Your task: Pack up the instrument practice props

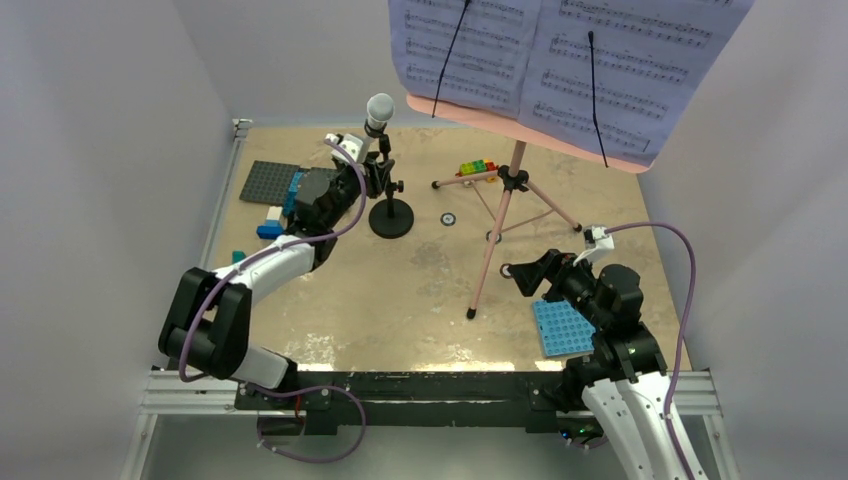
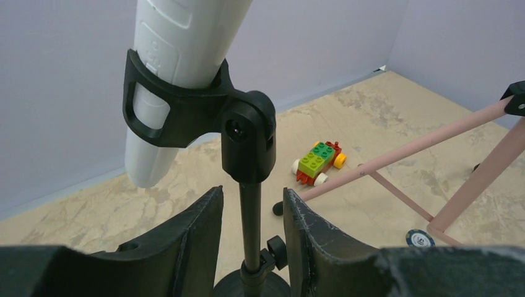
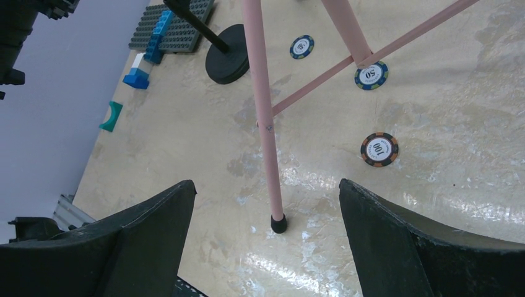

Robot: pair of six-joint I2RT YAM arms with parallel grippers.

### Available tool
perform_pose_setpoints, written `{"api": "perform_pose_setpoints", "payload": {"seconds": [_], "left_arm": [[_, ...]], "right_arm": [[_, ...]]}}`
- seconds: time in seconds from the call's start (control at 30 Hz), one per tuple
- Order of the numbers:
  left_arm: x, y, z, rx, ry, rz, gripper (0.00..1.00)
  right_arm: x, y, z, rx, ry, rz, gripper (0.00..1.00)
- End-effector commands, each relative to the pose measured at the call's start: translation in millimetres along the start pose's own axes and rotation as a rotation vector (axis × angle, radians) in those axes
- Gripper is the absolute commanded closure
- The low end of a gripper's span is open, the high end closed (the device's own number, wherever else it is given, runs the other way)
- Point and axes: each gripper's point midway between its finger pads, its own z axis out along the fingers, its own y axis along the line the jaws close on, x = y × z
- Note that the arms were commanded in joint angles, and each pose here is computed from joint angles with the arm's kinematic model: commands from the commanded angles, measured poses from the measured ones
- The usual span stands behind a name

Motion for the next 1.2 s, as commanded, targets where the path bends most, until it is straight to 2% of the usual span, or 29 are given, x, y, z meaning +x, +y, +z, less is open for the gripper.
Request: {"api": "perform_pose_setpoints", "payload": {"seconds": [0.0, 0.17, 0.5, 0.63, 0.9, 1.17], "left_arm": [[-11, 8, 7, -0.027, -0.033, 0.029, 0.55], [-6, 10, 10, -0.035, -0.039, 0.032, 0.55], [-5, 7, 19, -0.008, -0.040, 0.024, 0.61], [-5, 7, 21, -0.008, -0.046, 0.019, 0.67], [-8, 1, 14, 0.014, -0.059, 0.012, 0.99], [-39, -16, -17, 0.054, -0.108, 0.011, 1.00]], "right_arm": [[-14, 14, -4, -0.044, -0.033, -0.012, 0.09], [-13, 14, -2, -0.044, -0.027, -0.008, 0.09], [-13, 13, -1, -0.042, -0.029, -0.005, 0.09], [-13, 12, -2, -0.039, -0.031, -0.006, 0.09], [-13, 13, -2, -0.041, -0.032, -0.006, 0.09], [-13, 16, -3, -0.058, -0.031, -0.004, 0.09]]}}
